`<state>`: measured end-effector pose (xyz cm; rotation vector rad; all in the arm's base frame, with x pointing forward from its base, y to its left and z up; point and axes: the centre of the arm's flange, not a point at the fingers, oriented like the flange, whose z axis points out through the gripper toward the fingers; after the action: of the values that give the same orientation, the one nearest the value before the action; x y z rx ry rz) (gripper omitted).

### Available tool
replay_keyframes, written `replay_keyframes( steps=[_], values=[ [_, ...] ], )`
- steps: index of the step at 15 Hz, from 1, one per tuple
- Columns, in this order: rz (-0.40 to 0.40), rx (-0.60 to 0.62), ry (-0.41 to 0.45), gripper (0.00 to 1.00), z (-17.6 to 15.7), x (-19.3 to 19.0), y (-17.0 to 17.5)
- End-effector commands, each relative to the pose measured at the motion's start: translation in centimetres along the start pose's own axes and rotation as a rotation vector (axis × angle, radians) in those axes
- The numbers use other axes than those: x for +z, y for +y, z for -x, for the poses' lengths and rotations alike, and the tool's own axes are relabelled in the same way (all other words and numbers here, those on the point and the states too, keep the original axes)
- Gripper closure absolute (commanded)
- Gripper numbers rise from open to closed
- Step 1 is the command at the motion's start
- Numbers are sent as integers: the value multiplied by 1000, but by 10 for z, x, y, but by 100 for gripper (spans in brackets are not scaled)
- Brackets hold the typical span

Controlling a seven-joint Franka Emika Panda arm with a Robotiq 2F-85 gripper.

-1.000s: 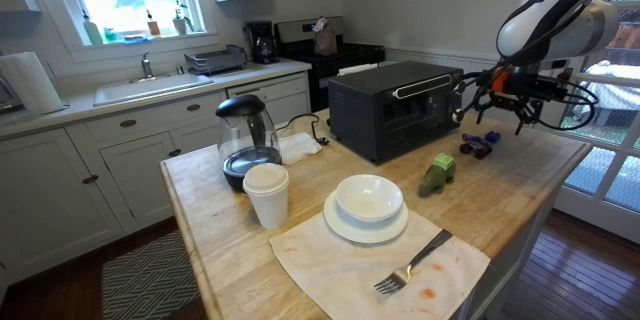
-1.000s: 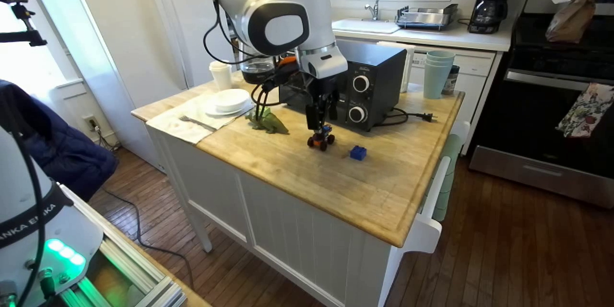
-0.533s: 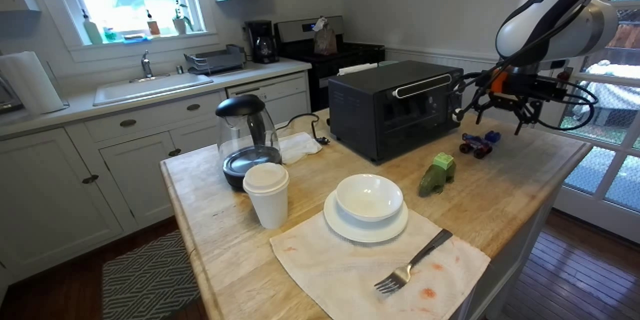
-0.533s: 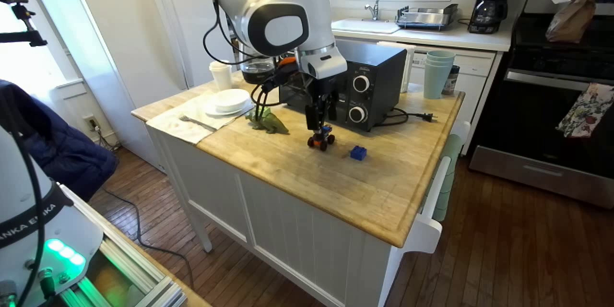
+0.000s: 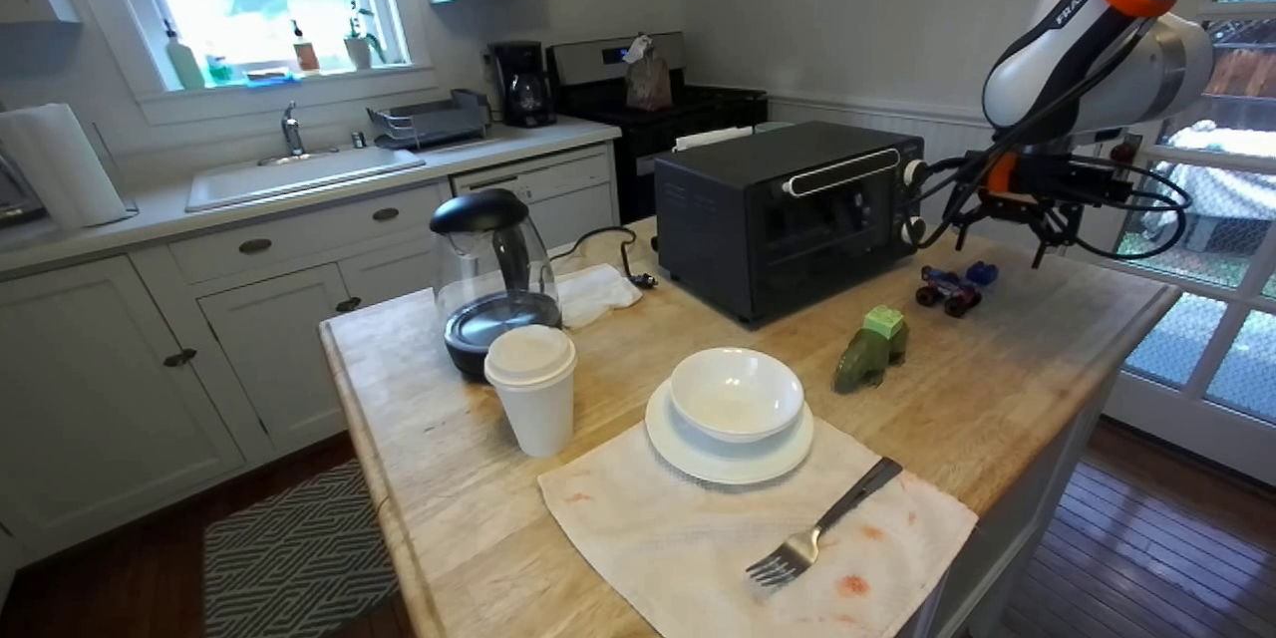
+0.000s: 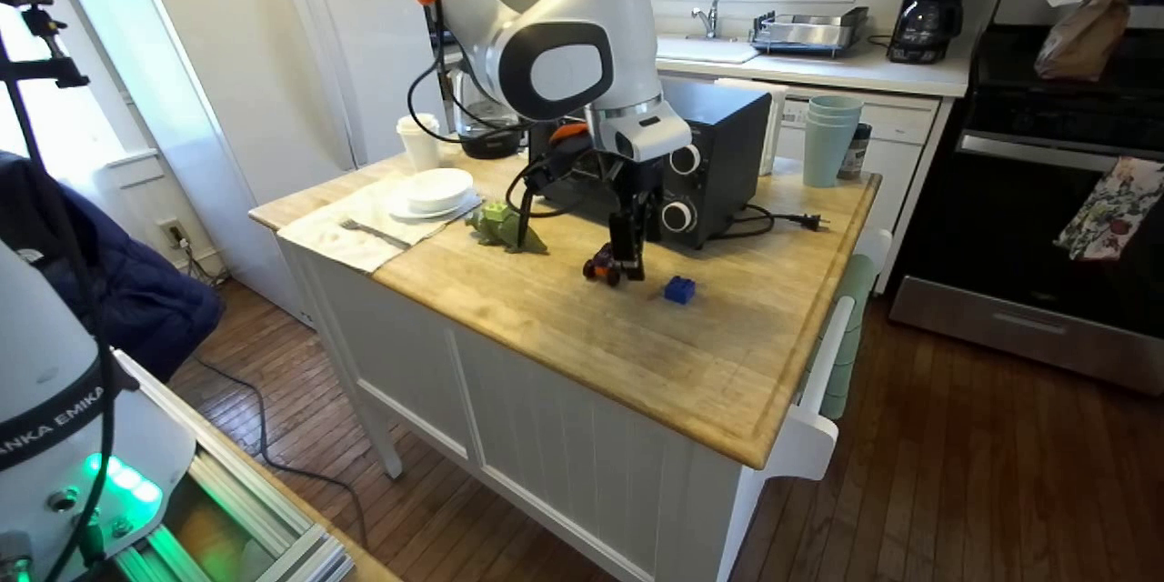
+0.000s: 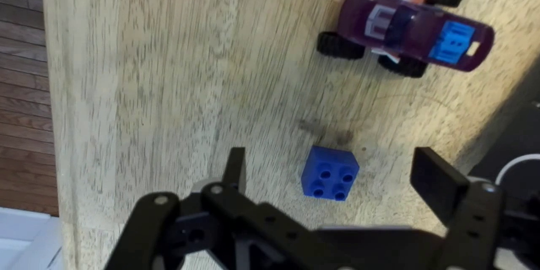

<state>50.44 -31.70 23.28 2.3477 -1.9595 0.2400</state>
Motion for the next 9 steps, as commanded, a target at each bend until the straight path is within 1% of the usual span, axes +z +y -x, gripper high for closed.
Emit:
replay_keyframes(
  steps=[1, 5, 9],
  values=[
    [23, -45, 2, 0, -25, 15, -9],
    [37, -59, -7, 0, -37, 28, -13],
    [54, -91, -40, 0, -51, 36, -15]
  ],
)
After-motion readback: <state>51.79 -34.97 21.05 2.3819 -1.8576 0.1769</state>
